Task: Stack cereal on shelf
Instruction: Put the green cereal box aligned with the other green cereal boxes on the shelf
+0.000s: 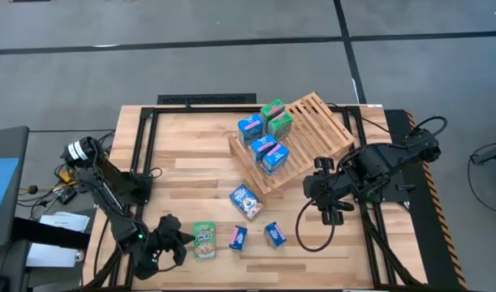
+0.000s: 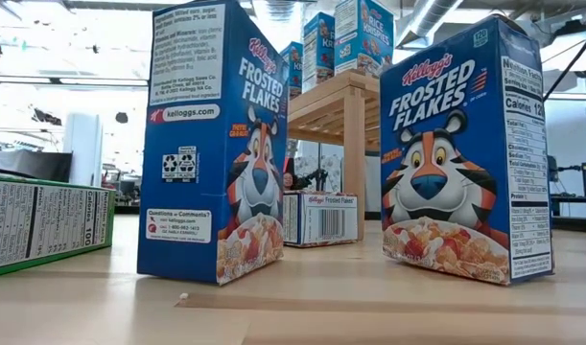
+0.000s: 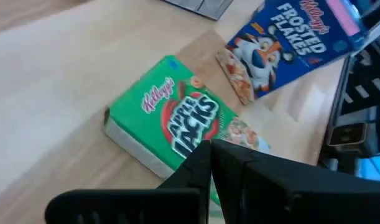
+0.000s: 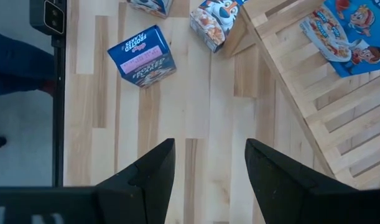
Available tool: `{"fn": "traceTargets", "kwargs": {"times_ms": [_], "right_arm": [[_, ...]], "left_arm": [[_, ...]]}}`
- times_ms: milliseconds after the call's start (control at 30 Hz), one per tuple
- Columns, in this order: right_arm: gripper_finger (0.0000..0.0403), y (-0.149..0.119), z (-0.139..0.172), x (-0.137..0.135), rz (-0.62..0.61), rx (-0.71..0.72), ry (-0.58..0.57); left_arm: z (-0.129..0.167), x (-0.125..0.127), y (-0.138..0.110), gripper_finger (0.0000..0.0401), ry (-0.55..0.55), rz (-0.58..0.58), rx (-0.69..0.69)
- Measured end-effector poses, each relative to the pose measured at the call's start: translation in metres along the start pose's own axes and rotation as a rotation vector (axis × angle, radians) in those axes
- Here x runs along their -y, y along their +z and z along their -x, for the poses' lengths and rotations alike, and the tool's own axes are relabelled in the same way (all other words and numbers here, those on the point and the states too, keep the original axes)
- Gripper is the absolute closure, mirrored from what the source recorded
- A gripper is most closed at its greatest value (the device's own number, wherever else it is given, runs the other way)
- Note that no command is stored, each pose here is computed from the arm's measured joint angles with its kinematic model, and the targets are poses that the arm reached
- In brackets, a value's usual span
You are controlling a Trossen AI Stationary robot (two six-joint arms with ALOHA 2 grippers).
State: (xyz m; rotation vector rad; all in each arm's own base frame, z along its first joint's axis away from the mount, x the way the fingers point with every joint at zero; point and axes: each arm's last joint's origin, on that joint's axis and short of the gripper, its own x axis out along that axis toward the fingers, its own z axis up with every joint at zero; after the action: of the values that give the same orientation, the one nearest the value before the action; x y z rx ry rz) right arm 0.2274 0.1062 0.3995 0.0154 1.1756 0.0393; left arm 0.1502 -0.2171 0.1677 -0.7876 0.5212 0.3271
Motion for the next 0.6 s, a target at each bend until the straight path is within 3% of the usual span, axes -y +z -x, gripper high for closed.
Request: {"fn": "traceTargets", "kwargs": {"times_ms": [600], "right_arm": [[0.0185,0.000,0.000,0.000,0.000,-0.001,0.001]], "left_arm": [[-0.013,-0.020,-0.008,0.0401,0.015,0.028,-0.051]]}}
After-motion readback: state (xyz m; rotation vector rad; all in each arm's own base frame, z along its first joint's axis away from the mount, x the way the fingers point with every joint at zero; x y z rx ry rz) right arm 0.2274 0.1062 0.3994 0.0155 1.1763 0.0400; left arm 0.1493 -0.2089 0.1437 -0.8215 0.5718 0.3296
